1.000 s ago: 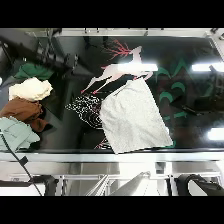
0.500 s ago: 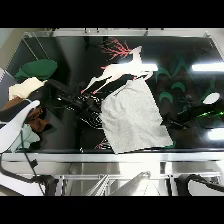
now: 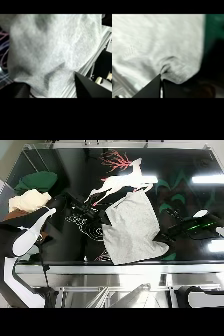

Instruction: Fold the shirts.

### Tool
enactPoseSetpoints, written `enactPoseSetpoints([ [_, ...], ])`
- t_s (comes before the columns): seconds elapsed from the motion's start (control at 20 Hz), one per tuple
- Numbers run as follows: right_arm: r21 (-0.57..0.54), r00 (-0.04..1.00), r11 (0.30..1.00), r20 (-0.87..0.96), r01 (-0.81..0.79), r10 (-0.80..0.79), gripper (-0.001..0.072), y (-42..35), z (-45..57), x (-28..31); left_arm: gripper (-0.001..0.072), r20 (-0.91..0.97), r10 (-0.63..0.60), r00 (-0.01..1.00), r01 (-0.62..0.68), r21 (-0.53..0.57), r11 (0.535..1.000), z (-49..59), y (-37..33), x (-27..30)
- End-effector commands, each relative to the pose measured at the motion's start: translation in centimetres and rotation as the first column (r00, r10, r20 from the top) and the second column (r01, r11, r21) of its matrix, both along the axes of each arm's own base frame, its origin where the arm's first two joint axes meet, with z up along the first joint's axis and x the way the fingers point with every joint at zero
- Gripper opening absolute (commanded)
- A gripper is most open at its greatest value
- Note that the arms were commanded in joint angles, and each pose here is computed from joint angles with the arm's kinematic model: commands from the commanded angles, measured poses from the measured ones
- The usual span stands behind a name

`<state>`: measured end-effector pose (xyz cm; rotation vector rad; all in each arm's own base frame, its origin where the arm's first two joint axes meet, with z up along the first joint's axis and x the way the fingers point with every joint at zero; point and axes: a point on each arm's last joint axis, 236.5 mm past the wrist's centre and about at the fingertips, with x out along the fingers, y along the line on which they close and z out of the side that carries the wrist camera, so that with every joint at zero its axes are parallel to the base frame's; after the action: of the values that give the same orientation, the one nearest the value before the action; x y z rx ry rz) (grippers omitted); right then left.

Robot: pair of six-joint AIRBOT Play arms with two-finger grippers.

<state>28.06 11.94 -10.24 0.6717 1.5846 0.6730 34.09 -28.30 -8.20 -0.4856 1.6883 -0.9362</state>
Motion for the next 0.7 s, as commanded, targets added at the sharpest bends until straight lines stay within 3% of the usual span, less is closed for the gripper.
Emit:
enactPoseSetpoints([
  [0.0, 0.174, 0.997, 0.985, 0.083, -0.013, -0.001, 0.0012, 2.4, 3.7, 1.0, 0.0382, 0.009, -0.022, 1.000, 0.022, -0.001, 1.000, -0.5, -1.1, 0.2],
  [0.1, 0.167, 0.992, 0.986, 0.125, -0.021, 0.000, 0.0012, 2.4, 4.9, 1.3, 0.0007, 0.007, -0.023, 1.000, 0.023, -0.001, 1.000, -0.8, -1.1, 0.1],
  [0.25, 0.202, 0.976, 0.978, 0.217, -0.049, 0.004, 0.0012, 2.6, 9.1, 1.5, 0.0008, 0.043, -0.005, 0.999, 0.009, -0.088, 0.996, 3.1, -1.6, 0.7],
  [0.4, 0.389, 0.869, 0.911, 0.489, -0.134, -0.081, 0.0012, 2.7, 22.5, 2.4, 0.0009, 0.210, -0.038, 0.977, 0.079, -0.191, 0.978, 14.5, 0.4, 0.7],
  [0.45, 0.446, 0.774, 0.875, 0.616, -0.189, -0.146, 0.0012, 2.4, 28.6, 2.2, 0.0010, 0.285, -0.052, 0.957, 0.114, -0.207, 0.972, 19.2, 1.3, -0.2],
  [0.55, 0.464, 0.473, 0.834, 0.831, -0.298, -0.294, 0.0013, 1.4, 41.0, -0.5, 0.0011, 0.489, -0.023, 0.872, 0.144, -0.210, 0.967, 28.9, 2.9, -2.5],
  [0.65, 0.346, 0.101, 0.894, 0.938, -0.286, -0.330, 0.0013, 1.2, 49.7, -4.3, 0.0013, 0.731, 0.060, 0.680, 0.142, -0.212, 0.967, 38.4, 4.4, -5.5],
])
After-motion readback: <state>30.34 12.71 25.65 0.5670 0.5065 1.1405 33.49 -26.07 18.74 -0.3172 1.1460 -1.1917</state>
